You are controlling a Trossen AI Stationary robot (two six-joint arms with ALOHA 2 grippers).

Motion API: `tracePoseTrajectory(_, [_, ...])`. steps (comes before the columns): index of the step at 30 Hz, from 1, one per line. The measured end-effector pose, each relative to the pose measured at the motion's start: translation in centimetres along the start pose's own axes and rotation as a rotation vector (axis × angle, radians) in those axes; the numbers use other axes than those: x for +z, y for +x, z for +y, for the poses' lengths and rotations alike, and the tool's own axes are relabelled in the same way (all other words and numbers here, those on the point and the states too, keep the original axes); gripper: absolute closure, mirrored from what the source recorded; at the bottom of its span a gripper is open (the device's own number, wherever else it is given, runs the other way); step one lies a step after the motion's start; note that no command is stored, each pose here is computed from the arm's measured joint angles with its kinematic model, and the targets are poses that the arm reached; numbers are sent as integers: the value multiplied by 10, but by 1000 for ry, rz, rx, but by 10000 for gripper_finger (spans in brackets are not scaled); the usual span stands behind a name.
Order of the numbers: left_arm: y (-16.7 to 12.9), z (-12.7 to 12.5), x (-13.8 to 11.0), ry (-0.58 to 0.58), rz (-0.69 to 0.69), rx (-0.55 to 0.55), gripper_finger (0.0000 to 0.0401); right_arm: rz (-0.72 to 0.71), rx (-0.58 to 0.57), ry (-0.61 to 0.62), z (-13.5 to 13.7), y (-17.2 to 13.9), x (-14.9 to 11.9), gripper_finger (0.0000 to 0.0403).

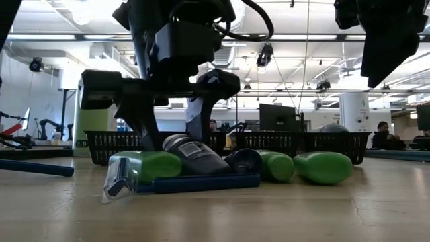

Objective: Pick & Place Travel size toiletries
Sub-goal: Put the gray deodorant into the right black basket

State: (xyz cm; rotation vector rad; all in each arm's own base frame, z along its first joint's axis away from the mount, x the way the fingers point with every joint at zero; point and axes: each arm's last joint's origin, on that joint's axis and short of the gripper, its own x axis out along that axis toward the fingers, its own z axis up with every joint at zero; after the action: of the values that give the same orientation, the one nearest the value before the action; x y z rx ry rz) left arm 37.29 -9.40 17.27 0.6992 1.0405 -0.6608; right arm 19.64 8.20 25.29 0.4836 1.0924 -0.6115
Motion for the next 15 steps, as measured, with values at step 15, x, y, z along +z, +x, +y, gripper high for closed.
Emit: tracePoseTrajectory(15, [16,-7,-5,-159,-1,-9,142,-49,-16,106,0,0,2,102])
